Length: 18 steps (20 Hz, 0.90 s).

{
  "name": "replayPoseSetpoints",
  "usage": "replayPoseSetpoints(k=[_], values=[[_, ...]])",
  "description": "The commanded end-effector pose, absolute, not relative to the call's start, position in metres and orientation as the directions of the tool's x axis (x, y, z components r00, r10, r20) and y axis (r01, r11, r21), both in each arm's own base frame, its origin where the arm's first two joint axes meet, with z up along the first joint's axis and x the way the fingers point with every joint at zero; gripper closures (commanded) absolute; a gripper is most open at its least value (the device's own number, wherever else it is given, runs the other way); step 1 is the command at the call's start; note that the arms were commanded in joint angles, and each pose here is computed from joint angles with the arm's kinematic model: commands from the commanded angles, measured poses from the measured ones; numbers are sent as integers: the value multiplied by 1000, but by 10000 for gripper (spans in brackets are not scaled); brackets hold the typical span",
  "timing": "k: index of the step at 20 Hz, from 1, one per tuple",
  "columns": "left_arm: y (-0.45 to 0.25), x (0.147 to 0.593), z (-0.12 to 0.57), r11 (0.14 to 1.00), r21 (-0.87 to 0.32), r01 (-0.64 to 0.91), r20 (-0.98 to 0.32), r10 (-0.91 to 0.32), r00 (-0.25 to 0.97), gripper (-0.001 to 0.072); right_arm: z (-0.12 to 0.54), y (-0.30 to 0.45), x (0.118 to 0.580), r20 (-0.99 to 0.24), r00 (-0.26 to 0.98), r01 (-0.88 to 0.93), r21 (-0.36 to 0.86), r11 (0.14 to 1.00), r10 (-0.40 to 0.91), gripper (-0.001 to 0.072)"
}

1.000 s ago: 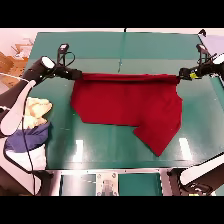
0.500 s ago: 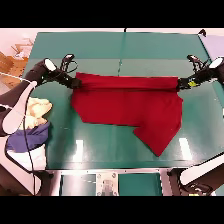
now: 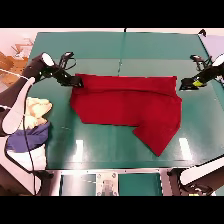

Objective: Fold the shirts.

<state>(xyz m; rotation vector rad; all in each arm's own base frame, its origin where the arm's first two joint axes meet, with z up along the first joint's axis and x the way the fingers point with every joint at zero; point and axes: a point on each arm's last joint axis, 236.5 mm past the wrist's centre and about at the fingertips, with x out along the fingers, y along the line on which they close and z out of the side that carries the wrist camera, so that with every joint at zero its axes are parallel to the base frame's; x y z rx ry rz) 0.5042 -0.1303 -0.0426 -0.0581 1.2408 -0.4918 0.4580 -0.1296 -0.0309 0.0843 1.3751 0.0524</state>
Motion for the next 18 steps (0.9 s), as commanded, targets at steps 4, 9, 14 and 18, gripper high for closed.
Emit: replayPoseSetpoints(k=[4, 9, 14, 18], values=[[-105, 432, -22, 932, -289, 220, -957, -282, -66, 687, 6, -145, 382, -992, 78, 294, 118, 949, 99, 696], [-101, 376, -12, 946, -294, 137, -952, -277, -129, 688, 10, -135, 295, -992, 72, 455, 121, 882, 99, 697], [-108, 306, -37, 933, -358, -35, -931, -354, 95, 685, -17, -123, 202, -986, 132, 699, 163, 696, 97, 696], [-142, 277, -70, 816, -540, -206, -840, -510, 182, 77, -57, -79, 173, -961, 165, 762, 266, 590, 221, 411]])
